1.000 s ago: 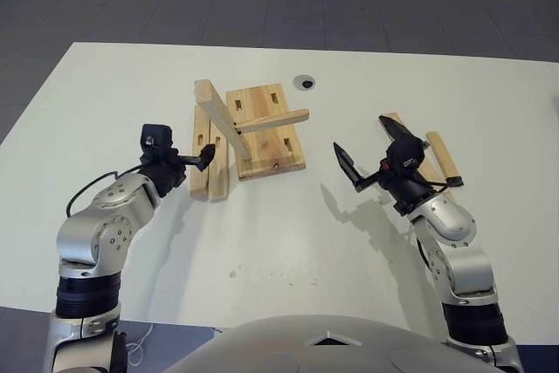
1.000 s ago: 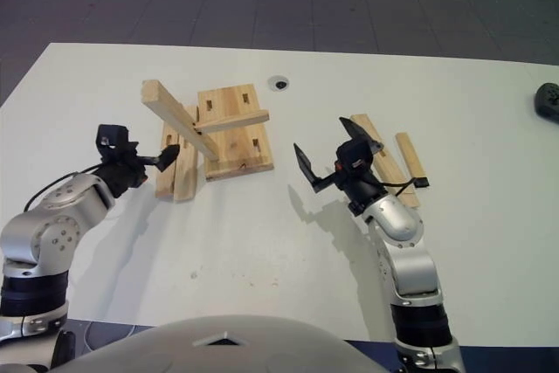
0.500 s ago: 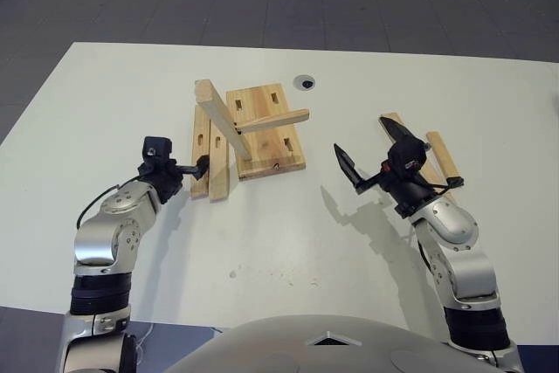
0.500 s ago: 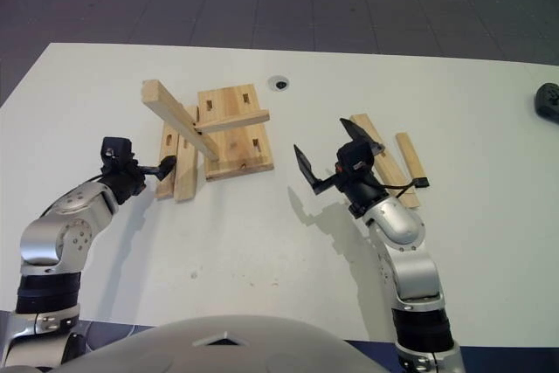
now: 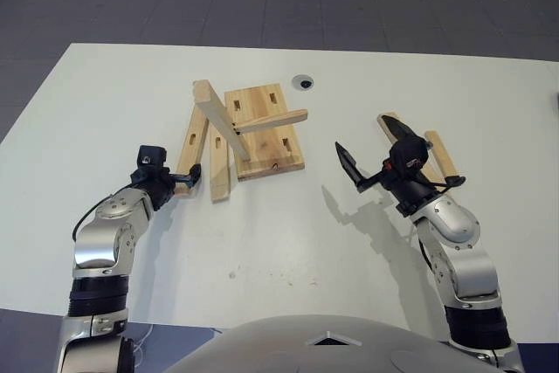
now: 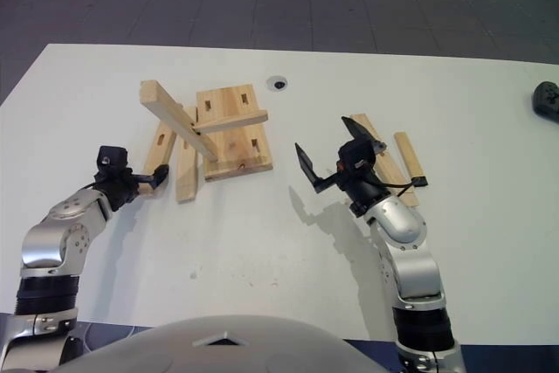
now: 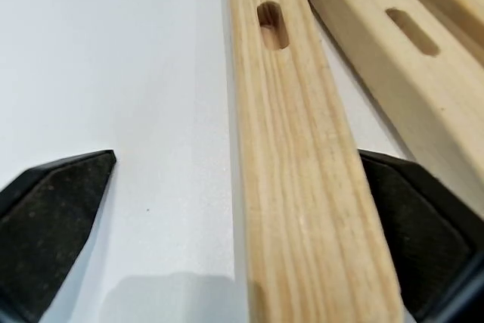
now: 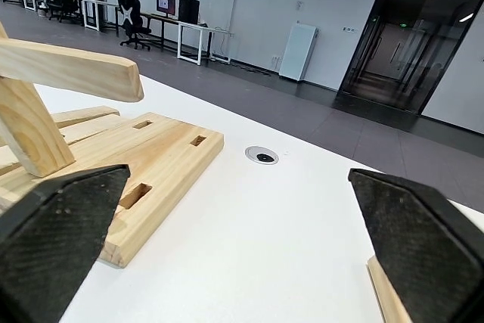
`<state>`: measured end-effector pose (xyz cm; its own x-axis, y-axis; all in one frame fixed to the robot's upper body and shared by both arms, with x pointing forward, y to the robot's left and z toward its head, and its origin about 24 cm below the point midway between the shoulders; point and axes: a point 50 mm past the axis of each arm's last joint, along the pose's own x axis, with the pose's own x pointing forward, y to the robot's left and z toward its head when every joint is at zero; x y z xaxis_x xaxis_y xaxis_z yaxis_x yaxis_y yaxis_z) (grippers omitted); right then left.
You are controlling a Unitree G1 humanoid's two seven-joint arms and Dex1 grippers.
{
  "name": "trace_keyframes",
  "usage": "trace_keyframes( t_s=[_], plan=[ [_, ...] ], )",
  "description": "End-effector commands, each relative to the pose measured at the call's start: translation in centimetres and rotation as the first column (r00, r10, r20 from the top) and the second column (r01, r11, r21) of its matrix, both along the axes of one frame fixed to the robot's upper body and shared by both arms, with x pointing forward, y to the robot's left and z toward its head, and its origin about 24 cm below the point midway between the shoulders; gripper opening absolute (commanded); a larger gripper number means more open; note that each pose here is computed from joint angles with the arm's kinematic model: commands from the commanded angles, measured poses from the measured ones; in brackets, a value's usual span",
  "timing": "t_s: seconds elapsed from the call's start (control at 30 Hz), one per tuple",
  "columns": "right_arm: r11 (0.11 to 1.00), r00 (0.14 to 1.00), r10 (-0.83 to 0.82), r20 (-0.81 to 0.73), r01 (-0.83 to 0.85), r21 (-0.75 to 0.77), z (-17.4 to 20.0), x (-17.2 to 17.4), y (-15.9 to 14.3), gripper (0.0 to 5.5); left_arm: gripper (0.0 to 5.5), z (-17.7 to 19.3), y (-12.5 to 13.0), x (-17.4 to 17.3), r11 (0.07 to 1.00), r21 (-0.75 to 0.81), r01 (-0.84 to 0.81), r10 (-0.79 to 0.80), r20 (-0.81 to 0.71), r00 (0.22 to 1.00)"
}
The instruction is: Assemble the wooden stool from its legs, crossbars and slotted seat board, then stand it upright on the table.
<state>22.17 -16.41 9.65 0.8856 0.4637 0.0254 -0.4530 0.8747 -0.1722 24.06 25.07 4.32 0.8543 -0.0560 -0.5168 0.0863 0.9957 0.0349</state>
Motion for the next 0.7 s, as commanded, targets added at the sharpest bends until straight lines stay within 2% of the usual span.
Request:
trace_keyframes(
  t_s=[0.03, 0.13, 0.27, 0.43, 0.57, 0.7],
  plan=[
    [1.0, 1.0, 0.01, 0.008, -0.01, -0.003, 0.3, 0.3, 0.3, 5.4, 5.19, -0.7, -0.9, -0.9, 0.994, 0.003, 0.11, -0.109, -0.095, 0.989],
    [1.0, 1.0, 0.013, 0.011, -0.013, -0.002, 0.3, 0.4, 0.3, 5.4, 4.7, -1.1, -1.4, -1.4, 0.981, -0.019, 0.195, -0.196, -0.166, 0.967],
    [1.0, 1.0, 0.006, 0.012, -0.006, 0.0, 0.3, 0.2, 0.4, 5.4, 3.98, -2.1, -0.3, -1.5, 0.987, -0.062, 0.148, -0.159, -0.24, 0.958],
    [1.0, 1.0, 0.001, 0.011, -0.001, 0.001, 0.2, 0.0, 0.4, 5.4, 2.92, -2.2, -0.1, -1.3, 0.987, -0.063, 0.146, -0.157, -0.239, 0.958],
    [1.0, 1.0, 0.0, 0.013, 0.0, 0.001, 0.2, 0.1, 0.5, 5.4, 2.27, -0.9, -0.3, -0.5, 0.986, -0.05, 0.158, -0.163, -0.143, 0.976],
    [1.0, 0.999, -0.027, 0.018, 0.026, 0.014, 0.5, 0.6, 0.0, 5.4, 2.08, 3.3, 0.3, 2.7, 0.993, 0.103, 0.049, -0.063, 0.139, 0.988]
  ],
)
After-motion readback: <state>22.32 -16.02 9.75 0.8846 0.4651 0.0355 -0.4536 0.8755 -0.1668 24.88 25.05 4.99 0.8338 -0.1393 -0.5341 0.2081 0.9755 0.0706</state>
